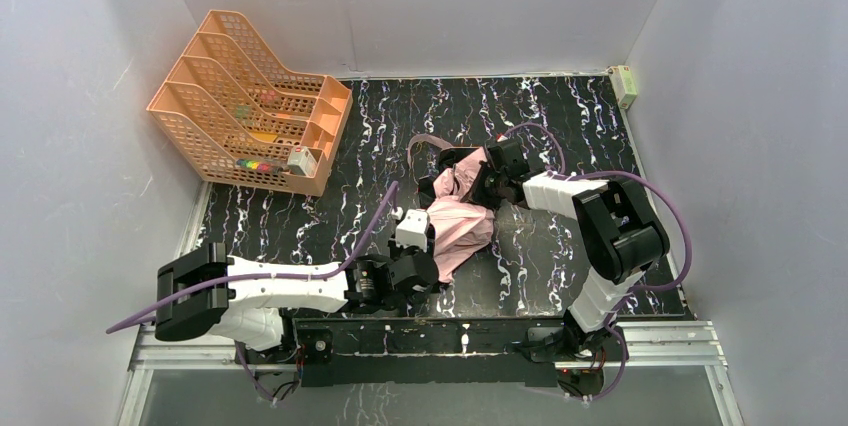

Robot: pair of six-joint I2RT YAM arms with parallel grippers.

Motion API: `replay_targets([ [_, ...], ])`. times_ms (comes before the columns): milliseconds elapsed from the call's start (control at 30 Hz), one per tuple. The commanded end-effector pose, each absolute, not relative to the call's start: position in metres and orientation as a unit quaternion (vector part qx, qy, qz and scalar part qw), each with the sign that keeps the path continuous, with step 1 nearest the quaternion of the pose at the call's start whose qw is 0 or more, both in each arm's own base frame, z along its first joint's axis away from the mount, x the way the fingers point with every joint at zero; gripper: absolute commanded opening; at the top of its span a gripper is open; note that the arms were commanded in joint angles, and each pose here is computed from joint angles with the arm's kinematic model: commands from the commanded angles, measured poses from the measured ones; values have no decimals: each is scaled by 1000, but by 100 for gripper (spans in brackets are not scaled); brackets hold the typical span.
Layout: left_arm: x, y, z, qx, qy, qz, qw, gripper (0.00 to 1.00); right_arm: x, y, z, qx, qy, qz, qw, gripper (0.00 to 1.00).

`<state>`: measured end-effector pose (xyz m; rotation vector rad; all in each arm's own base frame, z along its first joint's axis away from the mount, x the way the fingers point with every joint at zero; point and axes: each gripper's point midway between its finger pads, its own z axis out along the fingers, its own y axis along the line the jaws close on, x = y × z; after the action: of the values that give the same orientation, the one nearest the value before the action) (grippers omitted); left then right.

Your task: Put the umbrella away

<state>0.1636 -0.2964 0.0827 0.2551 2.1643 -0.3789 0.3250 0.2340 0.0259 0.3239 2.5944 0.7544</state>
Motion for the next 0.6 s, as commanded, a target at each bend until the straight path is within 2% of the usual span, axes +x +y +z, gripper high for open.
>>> replay_targets([
  [0, 170, -305, 102, 82, 861, -175, 471, 31, 308, 210, 2, 118, 951, 214, 188, 0],
  [67, 167, -306, 103, 85, 862, -184, 465, 24, 308, 210, 3, 118, 951, 214, 187, 0],
  [200, 158, -310, 110, 91, 861, -211, 454, 0, 308, 209, 3, 117, 952, 213, 187, 0],
  [400, 152, -329, 146, 113, 832, -272, 470, 0, 306, 209, 2, 117, 952, 213, 187, 0],
  [567, 149, -368, 204, 166, 774, -346, 505, 0, 305, 208, 3, 116, 952, 213, 188, 0],
])
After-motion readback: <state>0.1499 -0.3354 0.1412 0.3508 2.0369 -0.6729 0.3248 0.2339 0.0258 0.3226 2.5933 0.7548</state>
